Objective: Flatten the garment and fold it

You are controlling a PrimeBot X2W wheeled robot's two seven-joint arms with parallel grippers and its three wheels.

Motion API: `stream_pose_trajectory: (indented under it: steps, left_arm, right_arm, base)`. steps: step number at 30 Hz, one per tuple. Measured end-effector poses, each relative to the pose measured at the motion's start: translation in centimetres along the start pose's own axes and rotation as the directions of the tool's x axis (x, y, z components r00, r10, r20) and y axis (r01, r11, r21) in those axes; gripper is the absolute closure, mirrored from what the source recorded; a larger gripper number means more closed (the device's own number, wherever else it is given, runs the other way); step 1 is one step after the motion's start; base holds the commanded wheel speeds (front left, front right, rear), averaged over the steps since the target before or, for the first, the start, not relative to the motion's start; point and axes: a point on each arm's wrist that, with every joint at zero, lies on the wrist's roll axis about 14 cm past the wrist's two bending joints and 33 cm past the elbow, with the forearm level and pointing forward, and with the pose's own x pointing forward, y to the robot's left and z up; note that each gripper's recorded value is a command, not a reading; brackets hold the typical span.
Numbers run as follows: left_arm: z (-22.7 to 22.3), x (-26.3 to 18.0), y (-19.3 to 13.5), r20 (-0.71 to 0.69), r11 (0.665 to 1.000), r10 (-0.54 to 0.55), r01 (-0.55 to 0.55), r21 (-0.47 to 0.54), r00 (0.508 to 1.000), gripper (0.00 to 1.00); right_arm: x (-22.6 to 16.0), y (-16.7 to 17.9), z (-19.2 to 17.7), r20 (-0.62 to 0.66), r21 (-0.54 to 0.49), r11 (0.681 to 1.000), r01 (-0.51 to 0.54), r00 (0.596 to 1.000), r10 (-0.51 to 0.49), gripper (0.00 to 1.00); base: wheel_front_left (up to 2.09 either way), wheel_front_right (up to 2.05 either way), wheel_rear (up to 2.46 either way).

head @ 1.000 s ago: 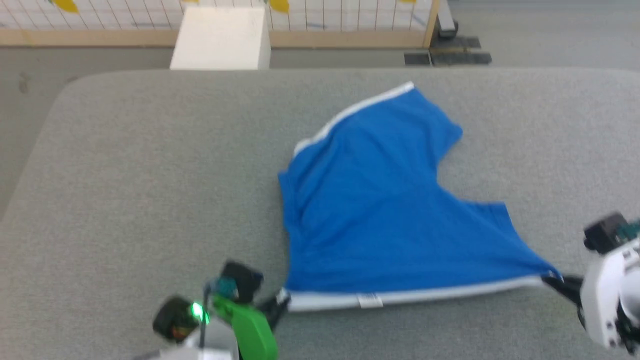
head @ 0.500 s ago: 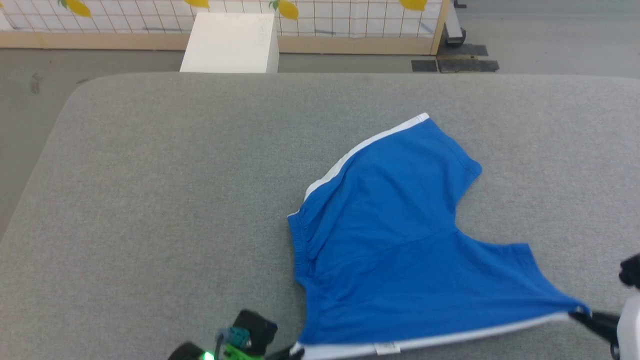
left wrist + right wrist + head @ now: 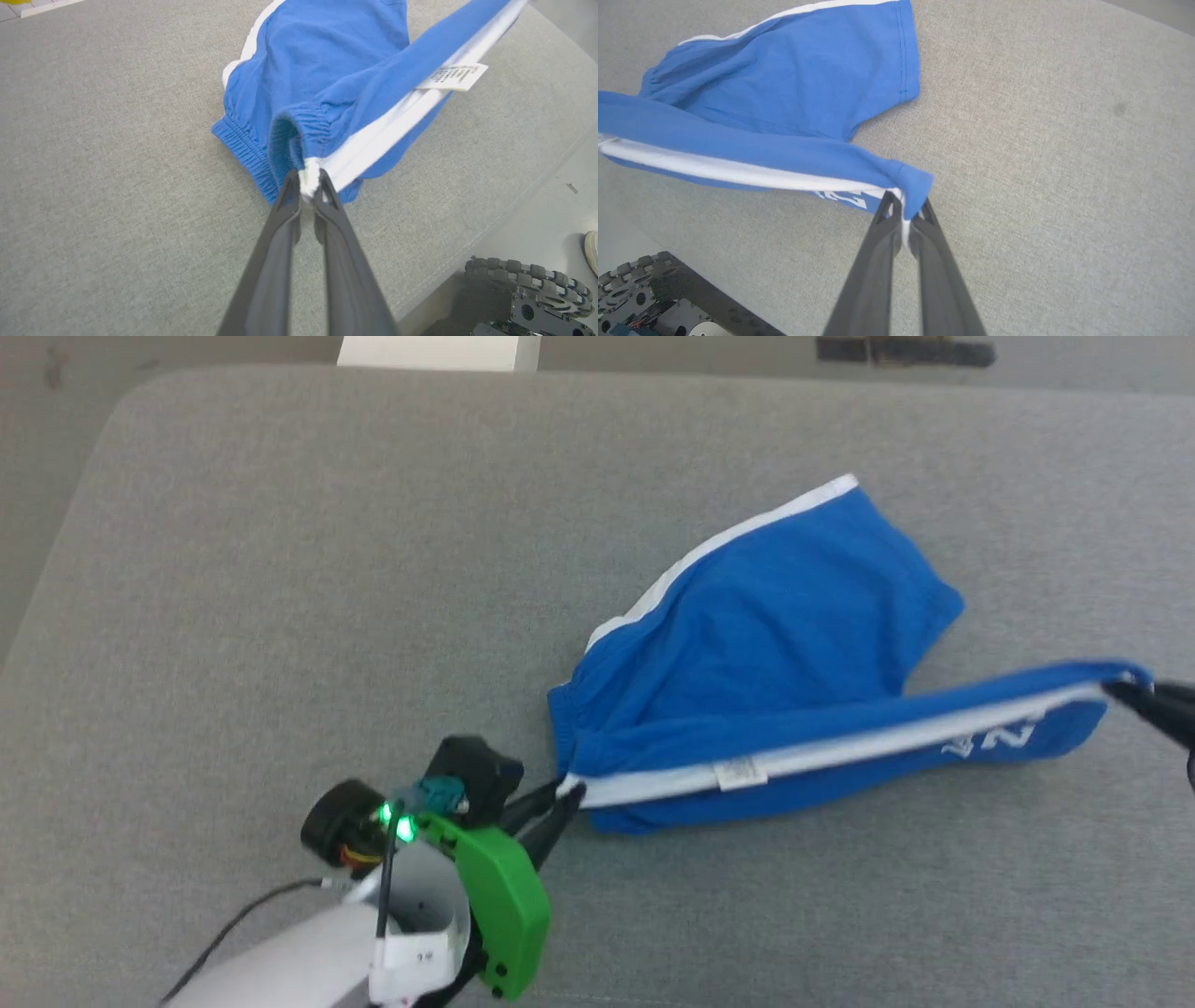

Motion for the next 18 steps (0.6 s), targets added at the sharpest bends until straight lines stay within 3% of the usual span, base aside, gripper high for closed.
stream_pose_trajectory:
  steps: [10,11,18]
  left_arm:
    - [2.0,3.7,3.6,0.027,1.0,0.008,-0.009,0.017,1.0,1.0]
    - [1.8,4.7,4.7,0.017,1.0,0.016,-0.016,0.01,1.0,1.0]
    - [0.4,6.4,7.0,-0.016,0.999,0.049,-0.049,-0.017,0.999,1.0]
  right_arm:
    - [8.1,1.0,6.3,-0.067,-0.101,0.994,-0.034,0.997,0.027,1.0]
    - [11.0,0.9,6.8,-0.117,-0.127,0.991,-0.035,0.993,0.02,1.0]
    - [17.1,1.0,6.8,-0.207,-0.189,0.981,-0.04,0.978,0.0,1.0]
  base:
    - [0.0,0.0,0.0]
    - [0.0,0.0,0.0]
    - [0.0,0.0,0.0]
